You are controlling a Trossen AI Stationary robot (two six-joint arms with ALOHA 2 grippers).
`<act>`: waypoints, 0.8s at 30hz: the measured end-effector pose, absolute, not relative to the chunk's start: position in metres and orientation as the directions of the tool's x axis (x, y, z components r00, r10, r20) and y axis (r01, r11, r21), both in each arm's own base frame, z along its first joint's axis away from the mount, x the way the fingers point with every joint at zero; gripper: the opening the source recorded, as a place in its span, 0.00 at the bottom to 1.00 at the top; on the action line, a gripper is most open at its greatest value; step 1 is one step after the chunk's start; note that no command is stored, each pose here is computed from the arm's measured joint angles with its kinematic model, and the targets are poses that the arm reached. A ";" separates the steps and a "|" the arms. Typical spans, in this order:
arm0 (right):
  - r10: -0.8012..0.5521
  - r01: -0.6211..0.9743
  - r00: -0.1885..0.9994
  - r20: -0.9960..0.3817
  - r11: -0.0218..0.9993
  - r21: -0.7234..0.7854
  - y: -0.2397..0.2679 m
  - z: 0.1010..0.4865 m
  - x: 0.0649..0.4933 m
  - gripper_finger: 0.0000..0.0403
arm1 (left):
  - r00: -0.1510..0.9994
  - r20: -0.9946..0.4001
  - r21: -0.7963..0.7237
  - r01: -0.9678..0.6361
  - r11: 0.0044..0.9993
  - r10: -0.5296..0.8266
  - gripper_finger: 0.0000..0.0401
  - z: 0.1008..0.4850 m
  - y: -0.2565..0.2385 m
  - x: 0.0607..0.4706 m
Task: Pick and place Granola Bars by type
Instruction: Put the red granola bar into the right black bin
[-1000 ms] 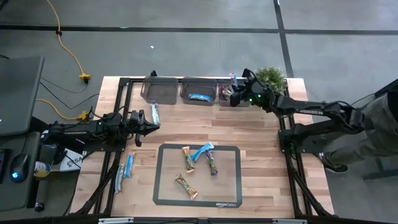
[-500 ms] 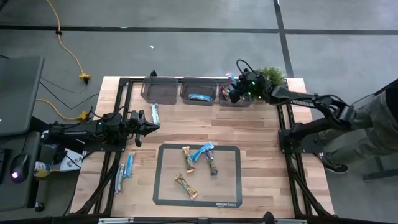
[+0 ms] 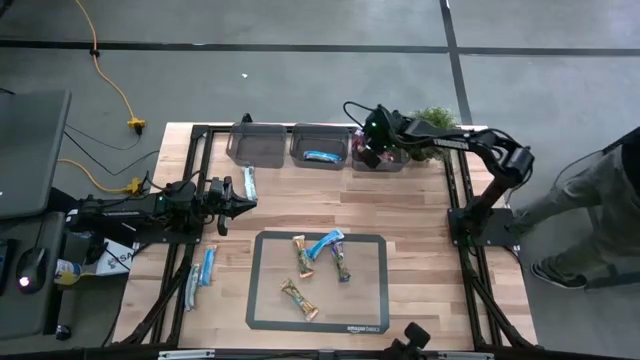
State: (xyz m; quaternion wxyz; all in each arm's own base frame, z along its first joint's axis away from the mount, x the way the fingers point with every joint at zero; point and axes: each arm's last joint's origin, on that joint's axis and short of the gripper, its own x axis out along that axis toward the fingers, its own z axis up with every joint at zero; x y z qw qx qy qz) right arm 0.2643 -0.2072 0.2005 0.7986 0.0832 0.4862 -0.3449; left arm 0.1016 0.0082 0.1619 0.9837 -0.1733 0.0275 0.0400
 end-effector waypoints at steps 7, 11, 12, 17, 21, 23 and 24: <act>-0.454 0.643 0.164 -0.876 0.723 -0.254 -0.212 0.192 0.252 0.11 | 0.995 -0.068 -0.339 -0.088 0.937 0.069 0.00 0.162 0.008 0.102; -0.442 0.630 0.152 -0.884 0.733 -0.258 -0.215 0.191 0.248 0.11 | 0.995 -0.068 -0.339 -0.089 0.937 0.070 0.00 0.162 0.008 0.102; -0.431 0.628 0.156 -0.889 0.737 -0.248 -0.215 0.191 0.247 0.11 | 0.995 -0.068 -0.339 -0.089 0.937 0.070 0.00 0.162 0.008 0.102; -0.404 0.621 0.182 -0.897 0.754 -0.214 -0.214 0.191 0.248 0.11 | 0.995 -0.068 -0.339 -0.089 0.937 0.070 0.00 0.162 0.008 0.102; -0.403 0.621 0.183 -0.897 0.754 -0.212 -0.213 0.191 0.248 0.11 | 0.995 -0.068 -0.339 -0.088 0.937 0.069 0.00 0.162 0.008 0.102; -0.402 0.621 0.184 -0.897 0.755 -0.211 -0.213 0.191 0.249 0.11 | 0.995 -0.068 -0.339 -0.089 0.937 0.069 0.00 0.162 0.008 0.102; -0.401 0.621 0.186 -0.897 0.755 -0.209 -0.213 0.191 0.249 0.11 | 0.995 -0.068 -0.339 -0.089 0.937 0.070 0.00 0.162 0.008 0.102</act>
